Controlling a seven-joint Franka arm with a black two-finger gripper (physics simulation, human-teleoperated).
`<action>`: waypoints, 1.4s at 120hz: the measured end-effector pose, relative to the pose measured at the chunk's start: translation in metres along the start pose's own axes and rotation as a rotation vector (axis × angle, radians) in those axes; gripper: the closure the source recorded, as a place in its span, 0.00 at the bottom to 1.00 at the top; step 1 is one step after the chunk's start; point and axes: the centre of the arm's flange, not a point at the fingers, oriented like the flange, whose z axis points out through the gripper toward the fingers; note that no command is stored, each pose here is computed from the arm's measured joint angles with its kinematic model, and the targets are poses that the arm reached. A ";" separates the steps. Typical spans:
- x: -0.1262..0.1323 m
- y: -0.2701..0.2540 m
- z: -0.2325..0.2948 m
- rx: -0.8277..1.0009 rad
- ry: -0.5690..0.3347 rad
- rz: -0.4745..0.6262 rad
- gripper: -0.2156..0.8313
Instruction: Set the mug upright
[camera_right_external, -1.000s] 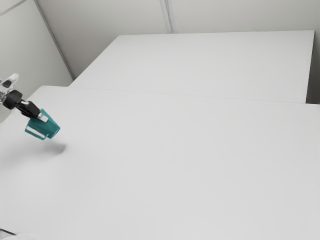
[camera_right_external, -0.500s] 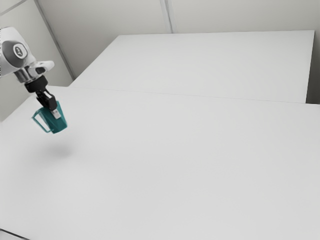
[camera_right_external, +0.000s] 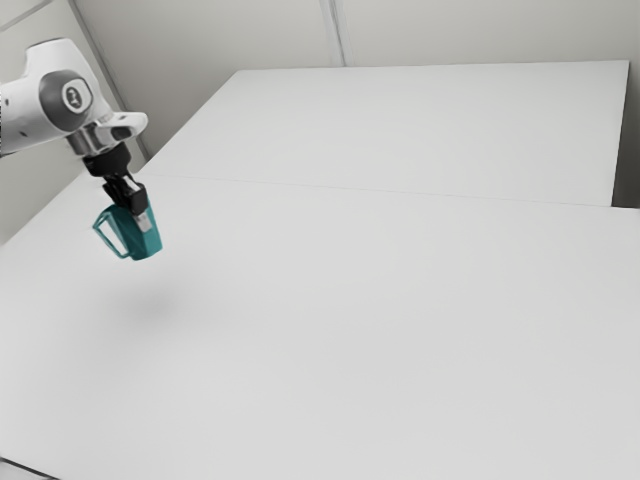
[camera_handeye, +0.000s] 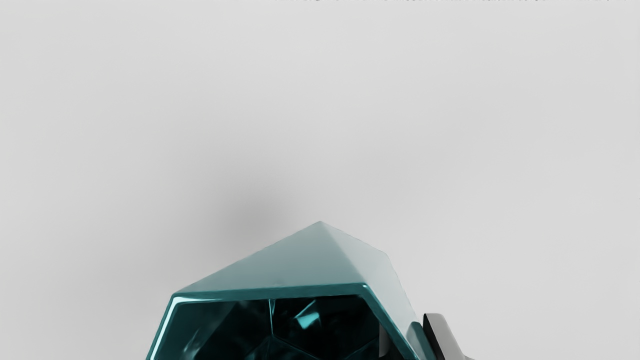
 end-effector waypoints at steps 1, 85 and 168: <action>0.001 0.001 0.000 0.001 0.000 0.000 0.95; 0.022 0.132 0.035 0.169 -0.065 0.045 0.95; 0.024 0.156 0.107 0.370 0.000 0.004 0.96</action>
